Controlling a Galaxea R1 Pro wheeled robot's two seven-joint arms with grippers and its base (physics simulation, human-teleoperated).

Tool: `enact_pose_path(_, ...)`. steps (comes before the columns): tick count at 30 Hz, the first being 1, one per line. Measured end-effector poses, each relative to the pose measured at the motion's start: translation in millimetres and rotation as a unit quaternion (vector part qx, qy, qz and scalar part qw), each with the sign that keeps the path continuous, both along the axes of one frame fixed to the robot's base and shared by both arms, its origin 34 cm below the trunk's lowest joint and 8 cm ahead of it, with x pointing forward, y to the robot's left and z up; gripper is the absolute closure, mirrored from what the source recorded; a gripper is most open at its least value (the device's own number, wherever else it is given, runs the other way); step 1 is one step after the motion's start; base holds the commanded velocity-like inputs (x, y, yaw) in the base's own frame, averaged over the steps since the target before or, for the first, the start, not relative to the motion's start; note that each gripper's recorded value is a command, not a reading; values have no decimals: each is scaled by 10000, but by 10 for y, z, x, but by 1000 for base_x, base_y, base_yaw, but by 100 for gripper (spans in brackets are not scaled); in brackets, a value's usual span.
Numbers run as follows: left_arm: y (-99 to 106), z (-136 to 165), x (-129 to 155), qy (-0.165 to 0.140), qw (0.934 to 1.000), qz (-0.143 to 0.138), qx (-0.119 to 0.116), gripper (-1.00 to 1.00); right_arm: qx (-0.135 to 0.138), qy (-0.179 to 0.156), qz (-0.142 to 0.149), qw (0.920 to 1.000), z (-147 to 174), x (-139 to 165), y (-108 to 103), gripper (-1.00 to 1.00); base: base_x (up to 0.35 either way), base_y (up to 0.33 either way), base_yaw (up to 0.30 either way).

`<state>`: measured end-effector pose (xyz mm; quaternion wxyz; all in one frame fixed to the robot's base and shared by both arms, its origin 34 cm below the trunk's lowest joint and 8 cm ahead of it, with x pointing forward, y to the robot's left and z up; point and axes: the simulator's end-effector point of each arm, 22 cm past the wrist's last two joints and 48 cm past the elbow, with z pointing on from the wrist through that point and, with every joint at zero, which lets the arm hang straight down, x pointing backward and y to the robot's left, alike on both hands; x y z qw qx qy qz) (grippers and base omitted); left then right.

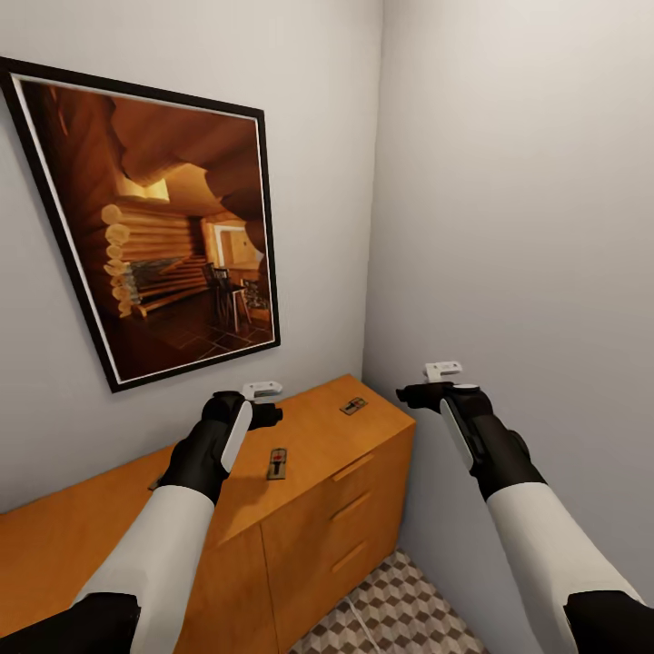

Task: Take the four mousetraps from the cabinet in the bathroom and place them on the bathroom floor. Make sure all four end up on the same floor surface, and ensure that at least two of them are either under or directly next to the same bathroom sink.

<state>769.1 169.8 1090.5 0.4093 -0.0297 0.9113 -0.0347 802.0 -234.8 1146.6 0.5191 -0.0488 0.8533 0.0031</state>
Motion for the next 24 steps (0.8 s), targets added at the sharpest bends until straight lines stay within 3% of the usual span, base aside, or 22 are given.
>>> enact_pose_path(17, 0, 0, 0, 0, 10000, 0, 0, -100, 3, -3, -3, 10000, 3, 0, -2, -100, 0, -2, 1)
enact_pose_path(24, 0, 0, 0, 0, 10000, -1, 1, -100, 4, -5, -3, 10000, 5, 1, -2, -100, 0, -151, 0)
